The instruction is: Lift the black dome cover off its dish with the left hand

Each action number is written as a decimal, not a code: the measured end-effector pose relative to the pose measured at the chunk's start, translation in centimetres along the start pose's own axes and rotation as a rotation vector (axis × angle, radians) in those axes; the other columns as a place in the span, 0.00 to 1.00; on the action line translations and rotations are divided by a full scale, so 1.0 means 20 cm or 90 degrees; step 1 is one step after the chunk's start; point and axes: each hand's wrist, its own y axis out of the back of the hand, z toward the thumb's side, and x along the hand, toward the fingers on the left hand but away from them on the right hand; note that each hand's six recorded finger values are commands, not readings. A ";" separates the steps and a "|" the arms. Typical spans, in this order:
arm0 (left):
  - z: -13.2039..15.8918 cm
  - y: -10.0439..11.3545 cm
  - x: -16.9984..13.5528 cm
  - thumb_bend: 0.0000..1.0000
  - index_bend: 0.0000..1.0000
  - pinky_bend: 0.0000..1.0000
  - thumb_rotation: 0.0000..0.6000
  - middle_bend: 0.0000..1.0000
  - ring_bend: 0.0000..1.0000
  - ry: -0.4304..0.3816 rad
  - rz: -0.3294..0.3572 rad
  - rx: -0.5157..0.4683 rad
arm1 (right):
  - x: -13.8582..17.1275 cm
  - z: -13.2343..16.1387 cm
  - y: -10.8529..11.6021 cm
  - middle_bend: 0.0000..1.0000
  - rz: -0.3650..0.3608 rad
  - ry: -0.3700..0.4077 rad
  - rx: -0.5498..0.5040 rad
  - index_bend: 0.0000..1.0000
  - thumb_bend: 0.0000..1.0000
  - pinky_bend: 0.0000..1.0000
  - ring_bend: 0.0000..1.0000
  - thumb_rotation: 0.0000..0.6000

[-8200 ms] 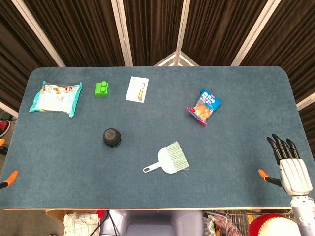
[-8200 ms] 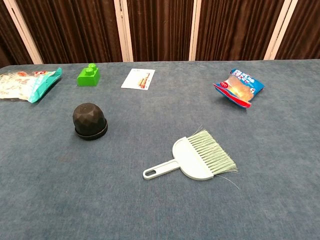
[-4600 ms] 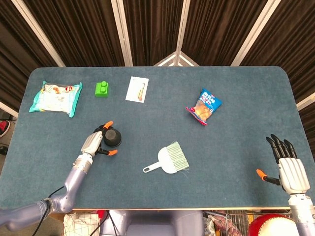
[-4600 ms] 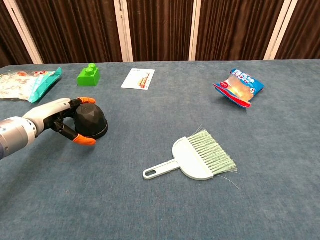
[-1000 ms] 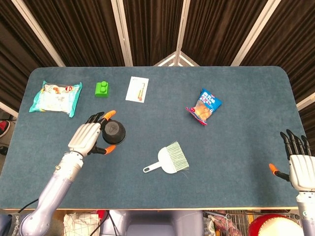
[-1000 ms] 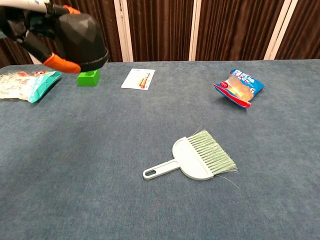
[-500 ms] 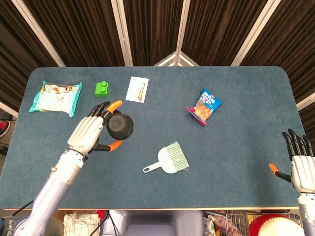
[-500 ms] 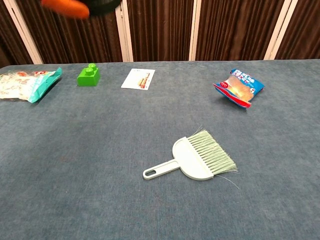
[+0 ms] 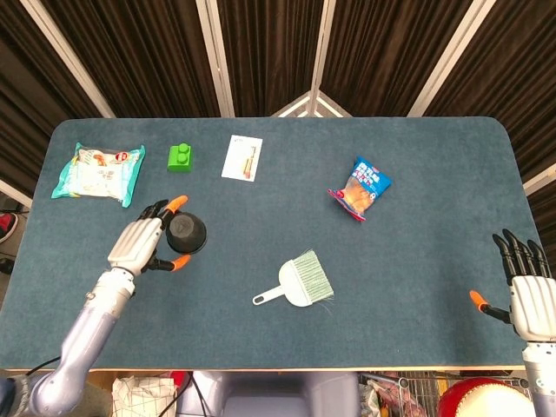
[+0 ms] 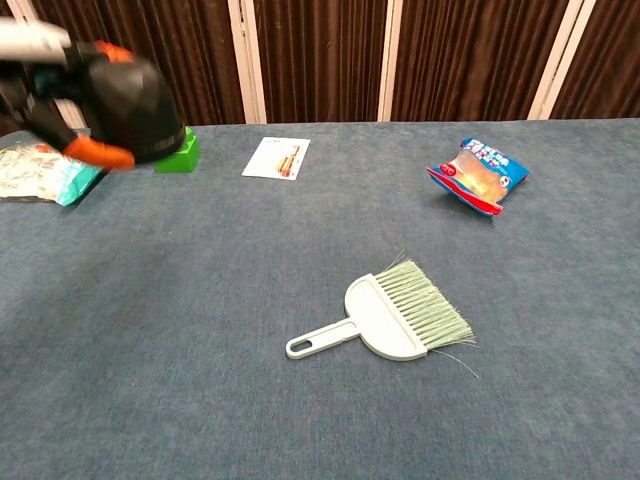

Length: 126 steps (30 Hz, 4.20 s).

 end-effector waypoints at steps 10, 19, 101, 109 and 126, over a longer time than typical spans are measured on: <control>0.17 0.08 -0.01 0.61 0.07 0.00 1.00 0.35 0.00 -0.063 0.038 -0.025 | 0.03 0.01 0.00 0.01 0.004 0.001 -0.005 0.00 0.21 0.01 0.11 1.00; 0.32 0.37 -0.26 0.60 0.07 0.00 1.00 0.34 0.00 -0.130 0.112 -0.060 | 0.01 0.01 0.00 0.01 0.006 0.005 -0.009 0.00 0.21 0.01 0.11 1.00; -0.29 -0.61 0.29 0.52 0.07 0.00 1.00 0.00 0.00 0.021 -0.061 0.092 | 0.00 0.06 -0.11 0.01 0.051 0.023 -0.020 0.00 0.21 0.01 0.11 1.00; -0.28 -0.56 0.28 0.52 0.07 0.00 1.00 0.02 0.00 0.023 -0.052 0.070 | -0.01 0.07 -0.11 0.01 0.053 0.022 -0.023 0.00 0.21 0.01 0.11 1.00; -0.25 -0.50 0.28 0.52 0.09 0.00 1.00 0.18 0.00 0.017 0.003 0.037 | -0.01 0.06 -0.13 0.01 0.064 0.019 -0.026 0.00 0.21 0.01 0.11 1.00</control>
